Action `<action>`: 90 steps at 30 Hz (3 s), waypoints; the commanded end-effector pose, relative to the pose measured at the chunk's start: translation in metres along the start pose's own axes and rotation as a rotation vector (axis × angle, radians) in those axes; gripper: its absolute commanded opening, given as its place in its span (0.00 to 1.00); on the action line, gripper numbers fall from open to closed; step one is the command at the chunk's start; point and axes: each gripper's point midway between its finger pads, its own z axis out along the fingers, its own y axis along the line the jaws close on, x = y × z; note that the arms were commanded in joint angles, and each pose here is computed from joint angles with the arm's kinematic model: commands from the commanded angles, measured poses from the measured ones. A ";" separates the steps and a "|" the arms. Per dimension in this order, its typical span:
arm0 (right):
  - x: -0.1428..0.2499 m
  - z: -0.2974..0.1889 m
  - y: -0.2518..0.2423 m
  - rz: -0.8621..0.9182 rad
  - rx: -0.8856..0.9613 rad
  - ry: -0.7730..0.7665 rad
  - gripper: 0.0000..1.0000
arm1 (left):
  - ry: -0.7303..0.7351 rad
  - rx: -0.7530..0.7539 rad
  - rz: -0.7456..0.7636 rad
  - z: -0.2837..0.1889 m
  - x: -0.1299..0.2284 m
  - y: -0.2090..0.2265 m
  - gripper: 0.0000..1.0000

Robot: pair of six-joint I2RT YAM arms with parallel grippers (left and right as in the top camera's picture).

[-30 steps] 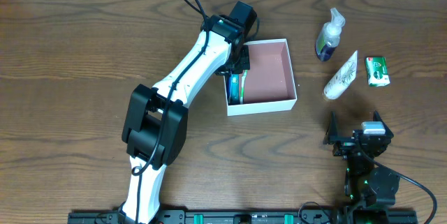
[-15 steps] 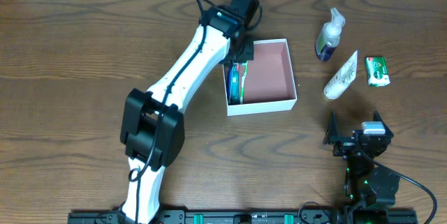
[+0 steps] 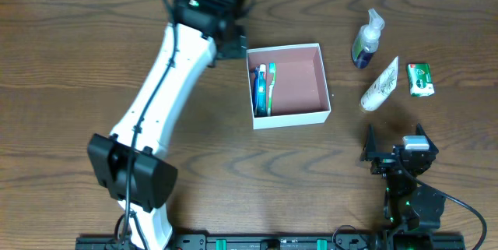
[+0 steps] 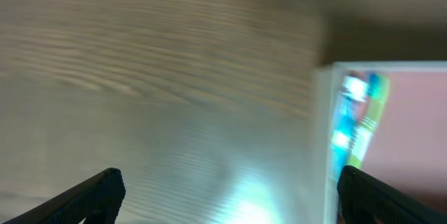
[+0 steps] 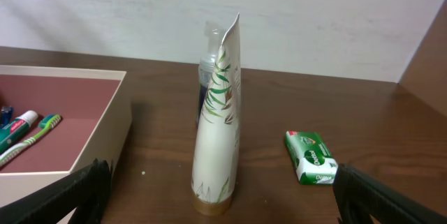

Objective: Pack container
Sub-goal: 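Retract the left arm and move the right gripper to the lotion, then lower the right gripper and grasp the white lotion tube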

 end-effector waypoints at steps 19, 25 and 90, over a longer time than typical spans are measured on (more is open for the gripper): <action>0.001 0.000 0.003 0.011 -0.011 -0.001 0.99 | 0.026 -0.257 -0.459 0.041 -0.030 0.223 0.98; 0.001 0.000 0.003 0.011 -0.011 -0.001 0.99 | 0.020 -0.259 -0.468 0.041 -0.031 0.227 0.98; -0.137 0.125 -0.035 0.121 0.193 0.738 0.99 | 0.020 -0.259 -0.468 0.041 -0.031 0.227 0.98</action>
